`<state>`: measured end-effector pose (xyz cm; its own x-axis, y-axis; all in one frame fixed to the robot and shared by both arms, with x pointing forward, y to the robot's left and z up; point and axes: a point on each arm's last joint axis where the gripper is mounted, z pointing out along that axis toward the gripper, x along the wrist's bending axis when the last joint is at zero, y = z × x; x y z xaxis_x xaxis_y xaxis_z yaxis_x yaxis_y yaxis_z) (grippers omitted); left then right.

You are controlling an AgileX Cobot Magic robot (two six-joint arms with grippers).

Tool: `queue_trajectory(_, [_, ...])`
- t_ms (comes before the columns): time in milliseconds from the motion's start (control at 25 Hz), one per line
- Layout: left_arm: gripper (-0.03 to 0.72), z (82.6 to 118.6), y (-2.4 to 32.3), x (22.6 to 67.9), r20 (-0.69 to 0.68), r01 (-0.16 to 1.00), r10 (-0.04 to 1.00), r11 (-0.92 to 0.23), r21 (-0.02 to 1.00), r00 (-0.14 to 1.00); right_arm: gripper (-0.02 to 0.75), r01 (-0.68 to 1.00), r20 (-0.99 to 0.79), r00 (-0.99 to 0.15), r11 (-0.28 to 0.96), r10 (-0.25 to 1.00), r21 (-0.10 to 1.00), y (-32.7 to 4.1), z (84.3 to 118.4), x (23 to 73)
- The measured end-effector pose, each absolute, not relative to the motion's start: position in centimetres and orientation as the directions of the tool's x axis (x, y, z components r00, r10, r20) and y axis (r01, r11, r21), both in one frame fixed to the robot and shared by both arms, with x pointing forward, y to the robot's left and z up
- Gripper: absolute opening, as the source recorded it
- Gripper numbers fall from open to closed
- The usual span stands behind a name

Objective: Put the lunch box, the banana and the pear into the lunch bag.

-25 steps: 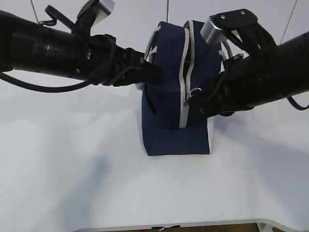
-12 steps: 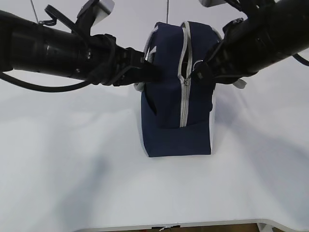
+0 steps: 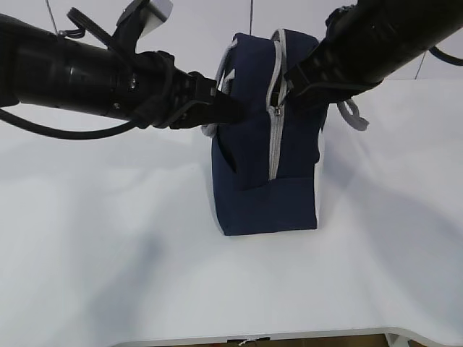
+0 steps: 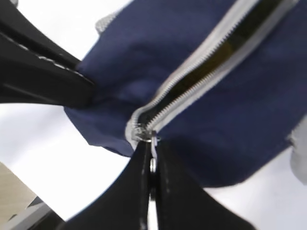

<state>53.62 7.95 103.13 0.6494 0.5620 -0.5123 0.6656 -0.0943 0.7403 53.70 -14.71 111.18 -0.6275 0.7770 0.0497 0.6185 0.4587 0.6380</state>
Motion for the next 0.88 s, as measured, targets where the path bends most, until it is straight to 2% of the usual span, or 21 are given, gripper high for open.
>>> queue_trajectory(360, [-0.008, 103.24, 7.89, 53.62, -0.523, 0.669, 0.556, -0.085, 0.738, 0.647, 0.018, 0.656, 0.048, -0.605, 0.464, 0.795, 0.595, -15.03, 111.69, 53.46])
queue_trajectory(440, [0.013, 103.24, 7.89, 53.62, -0.523, 0.669, 0.556, -0.085, 0.738, 0.647, 0.018, 0.660, 0.050, -0.605, 0.465, 0.795, 0.590, -15.04, 111.72, 53.41])
queue_trajectory(560, [0.128, 103.25, 7.87, 53.59, -0.524, 0.670, 0.553, -0.086, 0.737, 0.648, 0.018, 0.665, 0.053, -0.605, 0.468, 0.794, 0.582, -15.07, 111.73, 53.34])
queue_trajectory(720, [0.388, 103.27, 7.76, 53.33, -0.529, 0.670, 0.529, -0.105, 0.735, 0.663, 0.018, 0.669, 0.049, -0.606, 0.474, 0.794, 0.573, -15.14, 111.76, 53.28])
queue_trajectory(800, [0.438, 103.29, 7.71, 53.22, -0.533, 0.671, 0.519, -0.110, 0.733, 0.668, 0.018, 0.671, 0.050, -0.606, 0.476, 0.794, 0.569, -15.15, 111.74, 53.24])
queue_trajectory(880, [0.456, 103.42, 7.73, 53.16, -0.531, 0.668, 0.517, -0.111, 0.736, 0.671, 0.018, 0.671, 0.049, -0.607, 0.478, 0.794, 0.566, -15.17, 111.72, 53.23])
